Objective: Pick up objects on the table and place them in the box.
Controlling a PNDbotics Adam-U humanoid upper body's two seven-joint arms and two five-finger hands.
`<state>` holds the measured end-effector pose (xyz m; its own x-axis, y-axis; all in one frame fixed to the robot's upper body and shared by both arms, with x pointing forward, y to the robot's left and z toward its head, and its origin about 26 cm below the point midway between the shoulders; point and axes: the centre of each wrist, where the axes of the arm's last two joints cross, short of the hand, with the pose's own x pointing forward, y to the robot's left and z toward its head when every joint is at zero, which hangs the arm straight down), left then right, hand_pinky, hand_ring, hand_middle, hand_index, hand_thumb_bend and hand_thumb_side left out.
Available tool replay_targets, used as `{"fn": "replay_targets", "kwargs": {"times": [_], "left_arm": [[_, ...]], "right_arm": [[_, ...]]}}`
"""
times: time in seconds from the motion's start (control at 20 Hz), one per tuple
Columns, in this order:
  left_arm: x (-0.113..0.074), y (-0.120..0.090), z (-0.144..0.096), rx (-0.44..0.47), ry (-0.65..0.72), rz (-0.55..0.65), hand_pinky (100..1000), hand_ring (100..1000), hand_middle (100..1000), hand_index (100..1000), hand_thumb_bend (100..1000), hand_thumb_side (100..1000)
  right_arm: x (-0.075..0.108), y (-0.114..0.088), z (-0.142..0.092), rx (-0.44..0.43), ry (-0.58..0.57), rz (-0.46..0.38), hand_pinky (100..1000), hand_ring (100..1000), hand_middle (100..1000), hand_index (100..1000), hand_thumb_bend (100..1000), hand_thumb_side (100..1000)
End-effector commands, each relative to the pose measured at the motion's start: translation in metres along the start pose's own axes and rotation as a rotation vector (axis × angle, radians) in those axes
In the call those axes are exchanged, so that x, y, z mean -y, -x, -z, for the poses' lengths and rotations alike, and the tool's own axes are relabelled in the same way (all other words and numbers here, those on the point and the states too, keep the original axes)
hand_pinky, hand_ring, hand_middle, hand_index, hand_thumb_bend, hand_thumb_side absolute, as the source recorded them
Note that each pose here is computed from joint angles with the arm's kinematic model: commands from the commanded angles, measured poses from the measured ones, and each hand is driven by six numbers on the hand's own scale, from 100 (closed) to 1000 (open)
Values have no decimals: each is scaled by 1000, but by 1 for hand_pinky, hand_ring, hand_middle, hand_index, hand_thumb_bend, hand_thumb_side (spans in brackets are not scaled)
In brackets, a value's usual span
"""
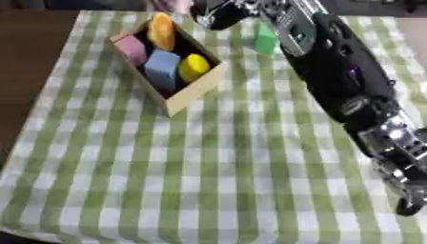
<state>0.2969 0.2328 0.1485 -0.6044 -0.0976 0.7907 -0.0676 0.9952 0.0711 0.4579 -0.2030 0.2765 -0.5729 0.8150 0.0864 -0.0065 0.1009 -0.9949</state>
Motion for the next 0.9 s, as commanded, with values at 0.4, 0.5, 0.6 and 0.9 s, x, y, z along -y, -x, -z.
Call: {"fn": "replay_targets", "kwargs": {"times": [0.4,0.5,0.6,0.9], "left_arm": [[-7,-2,0,4,-8,38,669,561,718,778,137,780],[-8,-1,0,2,-9,40,669,561,718,778,137,780],[-8,-1,-1,0,-10,42,669,561,718,778,137,781],[-8,0,-2,-5,-11,45,669,565,720,779,134,782]], "right_arm": [[-11,65,-31,-174,-12,94,1000,1000,994,1000,100,333],[-18,77,-37,-215,-11,114,1000,1000,993,1000,100,367],[-25,87,-43,-256,-10,133,1000,1000,990,1000,100,415],[-46,115,-56,-381,3,204,993,1000,979,1000,100,497]]}}
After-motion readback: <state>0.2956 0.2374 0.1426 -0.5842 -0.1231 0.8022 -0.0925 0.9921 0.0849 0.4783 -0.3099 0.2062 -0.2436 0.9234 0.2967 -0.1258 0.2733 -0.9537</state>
